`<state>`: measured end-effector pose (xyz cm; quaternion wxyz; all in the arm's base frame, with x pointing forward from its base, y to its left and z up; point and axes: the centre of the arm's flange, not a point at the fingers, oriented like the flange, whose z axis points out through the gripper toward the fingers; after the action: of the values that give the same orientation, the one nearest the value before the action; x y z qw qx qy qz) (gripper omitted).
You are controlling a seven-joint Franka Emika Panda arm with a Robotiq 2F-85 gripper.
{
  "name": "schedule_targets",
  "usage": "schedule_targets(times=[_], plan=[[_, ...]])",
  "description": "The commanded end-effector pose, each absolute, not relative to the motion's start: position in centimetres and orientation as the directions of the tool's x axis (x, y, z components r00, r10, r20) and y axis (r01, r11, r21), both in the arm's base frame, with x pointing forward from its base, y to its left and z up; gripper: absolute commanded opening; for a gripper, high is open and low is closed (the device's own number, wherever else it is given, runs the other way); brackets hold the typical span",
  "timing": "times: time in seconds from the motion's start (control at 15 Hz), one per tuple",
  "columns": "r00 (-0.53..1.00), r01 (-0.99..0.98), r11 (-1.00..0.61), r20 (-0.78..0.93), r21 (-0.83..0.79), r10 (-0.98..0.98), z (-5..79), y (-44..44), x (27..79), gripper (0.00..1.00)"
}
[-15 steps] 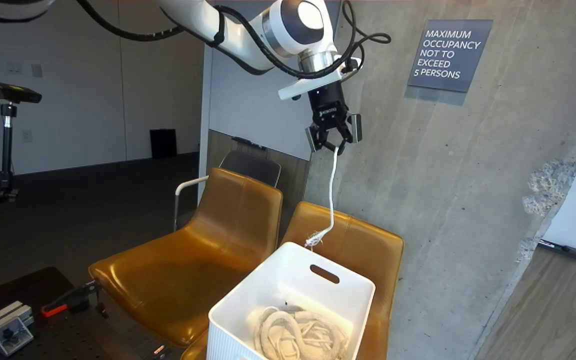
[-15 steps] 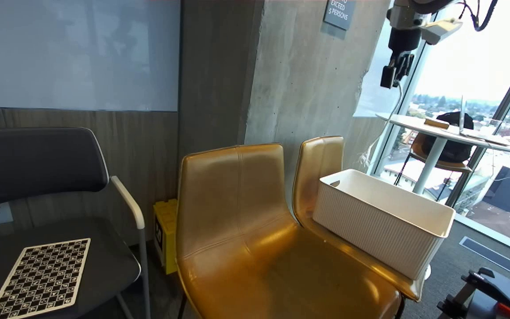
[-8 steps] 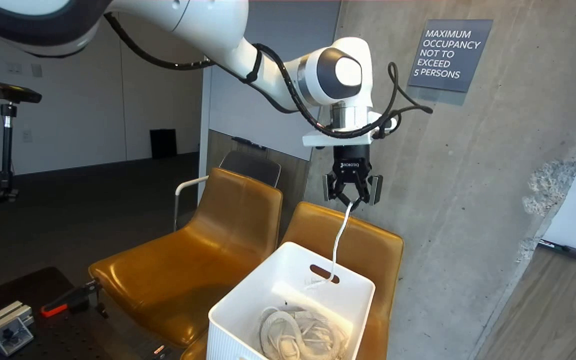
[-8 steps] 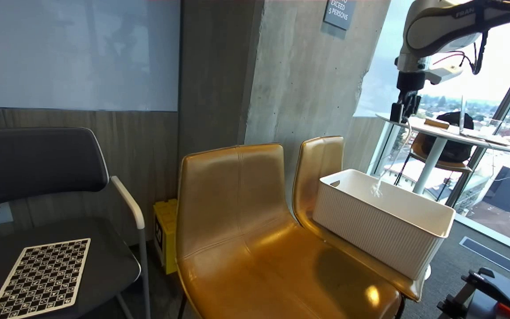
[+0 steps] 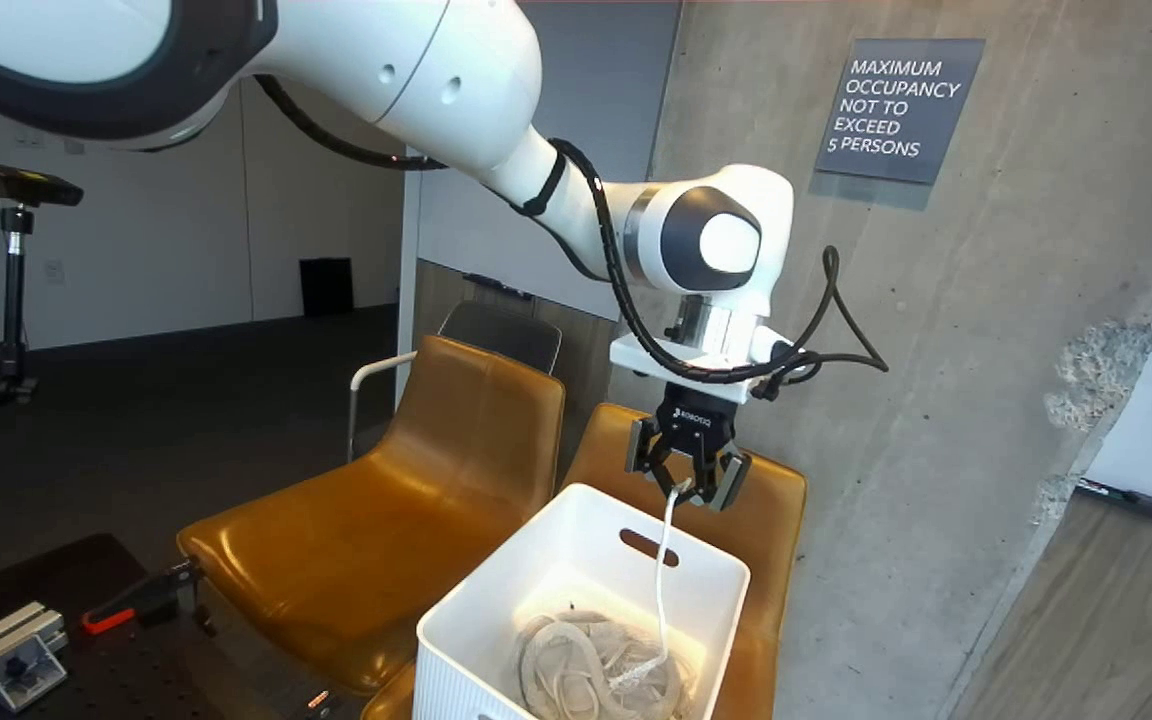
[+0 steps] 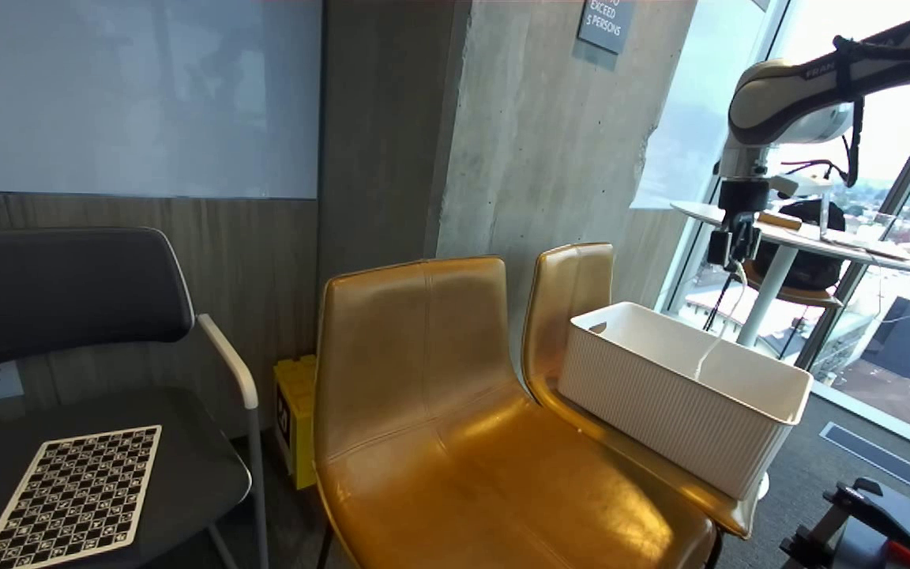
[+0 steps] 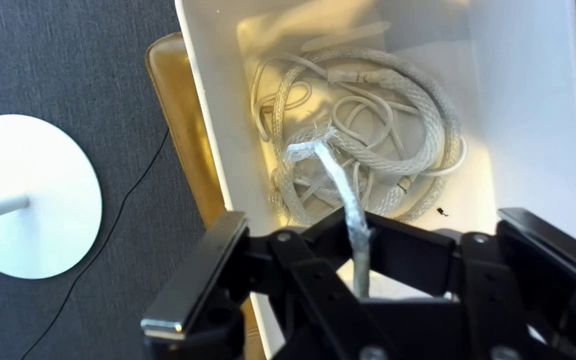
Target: Put the ropes in the basket
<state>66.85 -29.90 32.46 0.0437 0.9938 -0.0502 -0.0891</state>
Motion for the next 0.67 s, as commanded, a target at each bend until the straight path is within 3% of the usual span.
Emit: schedule_targets(times=[0.0,0.07,0.27,0.6], plan=[[0.98,-0.083,-0.995,-0.176,0.052,-0.091,31.68,-27.77,66.02,0.0],[0.98,-0.086,-0.995,-0.177,0.053,-0.094,31.47,-27.53,66.07,0.25],[0.981,-0.096,-0.994,-0.166,0.055,-0.104,31.53,-27.51,65.85,0.4],[0.985,-0.094,-0.993,-0.14,0.066,-0.103,31.89,-27.65,65.43,0.76]])
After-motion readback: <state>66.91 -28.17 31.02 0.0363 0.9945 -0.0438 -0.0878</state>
